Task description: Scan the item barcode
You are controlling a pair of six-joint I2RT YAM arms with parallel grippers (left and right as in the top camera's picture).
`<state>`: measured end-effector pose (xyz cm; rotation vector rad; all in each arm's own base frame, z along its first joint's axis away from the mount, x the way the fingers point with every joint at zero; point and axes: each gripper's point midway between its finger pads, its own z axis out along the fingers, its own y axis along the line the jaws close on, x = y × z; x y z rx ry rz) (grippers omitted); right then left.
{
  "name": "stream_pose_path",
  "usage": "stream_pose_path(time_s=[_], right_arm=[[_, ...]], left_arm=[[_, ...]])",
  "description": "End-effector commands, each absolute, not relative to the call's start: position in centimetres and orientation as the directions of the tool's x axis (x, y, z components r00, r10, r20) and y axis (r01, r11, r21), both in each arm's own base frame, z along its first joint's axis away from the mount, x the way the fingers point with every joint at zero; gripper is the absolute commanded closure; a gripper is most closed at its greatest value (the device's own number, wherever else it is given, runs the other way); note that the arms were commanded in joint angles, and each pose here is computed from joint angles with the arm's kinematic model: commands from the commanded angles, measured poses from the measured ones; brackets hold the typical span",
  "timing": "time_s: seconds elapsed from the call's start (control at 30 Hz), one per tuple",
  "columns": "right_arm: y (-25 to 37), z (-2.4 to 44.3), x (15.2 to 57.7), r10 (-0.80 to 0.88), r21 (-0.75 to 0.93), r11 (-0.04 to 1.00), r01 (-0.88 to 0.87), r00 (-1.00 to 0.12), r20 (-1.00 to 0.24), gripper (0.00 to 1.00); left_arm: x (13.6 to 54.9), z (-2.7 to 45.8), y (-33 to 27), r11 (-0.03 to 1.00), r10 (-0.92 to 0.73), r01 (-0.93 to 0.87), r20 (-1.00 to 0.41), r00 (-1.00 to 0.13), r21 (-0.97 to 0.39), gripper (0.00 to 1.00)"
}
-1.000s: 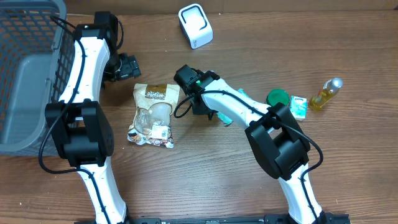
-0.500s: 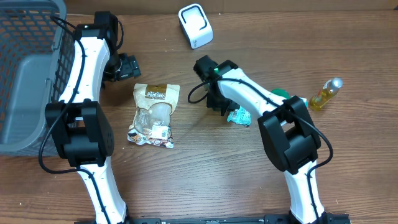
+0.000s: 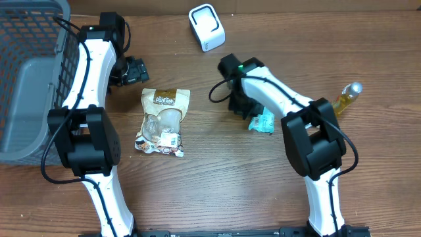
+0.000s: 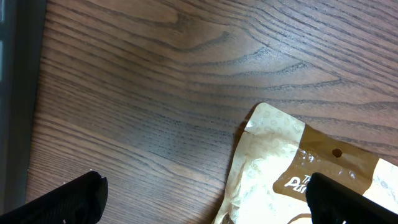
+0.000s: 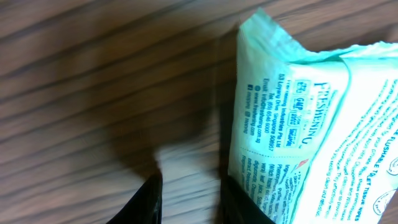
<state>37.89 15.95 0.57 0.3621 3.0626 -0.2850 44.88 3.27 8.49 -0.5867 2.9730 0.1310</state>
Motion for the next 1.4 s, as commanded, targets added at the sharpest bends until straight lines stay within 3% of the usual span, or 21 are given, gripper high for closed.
stream_pose_path(time_s=[0.0, 0.23, 0.4, 0.6, 0.73, 0.87, 1.0, 1.07, 1.1, 1.17, 1.37], right_arm=[[13.1, -0.4, 37.9, 0.279, -0.226, 0.932, 0.283, -0.959, -0.05, 0.73], [12.3, -0.5, 37.9, 0.299, -0.229, 0.926, 0.3, -0.953, -0.041, 0.72], [13.0, -0.6, 38.1, 0.299, -0.201, 0.932, 0.301, -0.953, -0.04, 0.57], [14.4, -0.7, 37.9, 0.306, -0.133, 0.944, 0.303, -0.952, 0.001, 0.58], [16.7, 0.1, 38.3, 0.237, -0.014, 0.971, 0.237, -0.97, 0.047, 0.61], [20.8, 1.0, 38.4, 0.115, 0.211, 0.968, 0.135, -0.988, 0.104, 0.63], [25.8, 2.9, 38.0, -0.074, 0.5, 0.866, -0.014, -0.992, 0.101, 0.59], [27.9, 4.2, 38.1, -0.143, 0.612, 0.787, -0.077, -0.988, 0.06, 0.54], [28.9, 4.9, 38.5, -0.165, 0.659, 0.745, -0.106, -0.986, 0.029, 0.45], [29.8, 5.6, 39.3, -0.173, 0.7, 0.701, -0.139, -0.985, -0.022, 0.36], [31.5, 7.4, 42.3, -0.122, 0.76, 0.623, -0.185, -0.983, -0.139, 0.36]], left_arm=[[45.1, 8.8, 3.7, 0.921, -0.371, -0.382, -0.135, -0.919, 0.072, 0.0], [45.1, 8.8, 3.7, 0.921, -0.371, -0.382, -0.135, -0.919, 0.072, 0.0], [45.1, 8.8, 3.7, 0.921, -0.371, -0.382, -0.135, -0.919, 0.072, 0.0], [45.1, 8.8, 3.7, 0.921, -0.371, -0.382, -0.135, -0.919, 0.072, 0.0], [45.1, 8.8, 3.7, 0.921, -0.371, -0.382, -0.135, -0.919, 0.072, 0.0], [45.1, 8.8, 3.7, 0.921, -0.371, -0.382, -0.135, -0.919, 0.072, 0.0], [45.1, 8.8, 3.7, 0.921, -0.371, -0.382, -0.135, -0.919, 0.072, 0.0], [45.1, 8.8, 3.7, 0.921, -0.371, -0.382, -0.135, -0.919, 0.072, 0.0], [45.1, 8.8, 3.7, 0.921, -0.37, -0.382, -0.135, -0.919, 0.072, 0.0], [45.1, 8.8, 3.7, 0.921, -0.371, -0.382, -0.135, -0.919, 0.072, 0.0], [45.1, 8.8, 3.7, 0.921, -0.371, -0.382, -0.135, -0.919, 0.072, 0.0]])
